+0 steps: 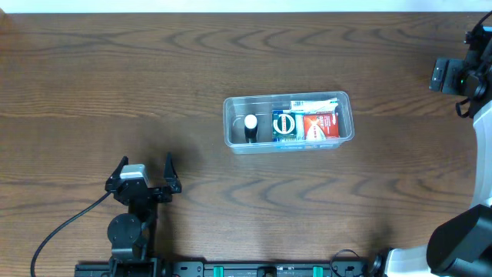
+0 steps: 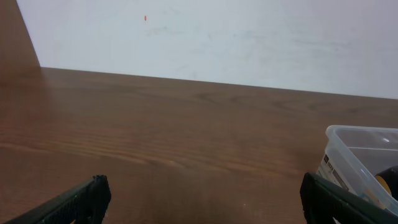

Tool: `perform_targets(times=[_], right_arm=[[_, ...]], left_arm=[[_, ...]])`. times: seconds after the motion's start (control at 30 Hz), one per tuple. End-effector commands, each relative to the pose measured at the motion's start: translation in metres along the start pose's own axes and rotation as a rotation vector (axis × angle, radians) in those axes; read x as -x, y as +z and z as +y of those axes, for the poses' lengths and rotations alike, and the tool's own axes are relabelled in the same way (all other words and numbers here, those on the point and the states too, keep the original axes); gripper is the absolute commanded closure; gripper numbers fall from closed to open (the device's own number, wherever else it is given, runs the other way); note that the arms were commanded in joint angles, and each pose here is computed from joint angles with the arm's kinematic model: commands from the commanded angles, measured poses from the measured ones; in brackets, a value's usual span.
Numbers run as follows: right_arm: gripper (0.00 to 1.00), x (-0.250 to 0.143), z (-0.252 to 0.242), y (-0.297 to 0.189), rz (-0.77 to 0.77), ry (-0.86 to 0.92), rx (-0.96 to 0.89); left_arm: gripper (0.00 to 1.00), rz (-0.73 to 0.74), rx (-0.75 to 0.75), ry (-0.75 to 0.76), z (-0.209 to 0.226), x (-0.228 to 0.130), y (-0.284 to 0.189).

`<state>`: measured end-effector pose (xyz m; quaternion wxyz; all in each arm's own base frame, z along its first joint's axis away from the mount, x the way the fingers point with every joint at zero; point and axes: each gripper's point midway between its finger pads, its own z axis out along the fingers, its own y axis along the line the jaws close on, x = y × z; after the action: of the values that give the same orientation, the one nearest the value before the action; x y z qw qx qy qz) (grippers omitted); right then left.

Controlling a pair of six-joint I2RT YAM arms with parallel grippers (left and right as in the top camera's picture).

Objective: Pack container

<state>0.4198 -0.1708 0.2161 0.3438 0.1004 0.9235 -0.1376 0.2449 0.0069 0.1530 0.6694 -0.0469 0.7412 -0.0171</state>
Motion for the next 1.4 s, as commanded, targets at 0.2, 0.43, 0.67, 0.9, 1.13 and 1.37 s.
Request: perform_targets(times=[0.2, 0.43, 0.67, 0.9, 1.13, 1.37], right_arm=[[0.01, 0.002, -0.003, -0.001, -0.005, 0.018, -0.009], [0.01, 0.002, -0.003, -0.001, -0.005, 0.018, -0.009], [0.01, 0.002, -0.003, -0.001, -0.005, 0.018, -0.009], [0.01, 0.004, -0.003, -0.004, -0.012, 0.017, -0.009], [0.01, 0.029, 0.025, -0.055, -0.140, -0.029, 0.031], [0.01, 0.006, 0.121, -0.116, -0.233, -0.197, 0.215]], left_arm=[[0.02, 0.051, 0.019, 0.011, 0.004, -0.016, 0.001], [0.02, 0.051, 0.019, 0.011, 0.004, -0.016, 0.001], [0.02, 0.051, 0.019, 0.011, 0.004, -0.016, 0.001], [0.02, 0.051, 0.019, 0.011, 0.004, -0.016, 0.001], [0.02, 0.051, 0.019, 0.011, 0.004, -0.016, 0.001], [0.02, 0.051, 0.019, 0.011, 0.004, -0.016, 0.001]])
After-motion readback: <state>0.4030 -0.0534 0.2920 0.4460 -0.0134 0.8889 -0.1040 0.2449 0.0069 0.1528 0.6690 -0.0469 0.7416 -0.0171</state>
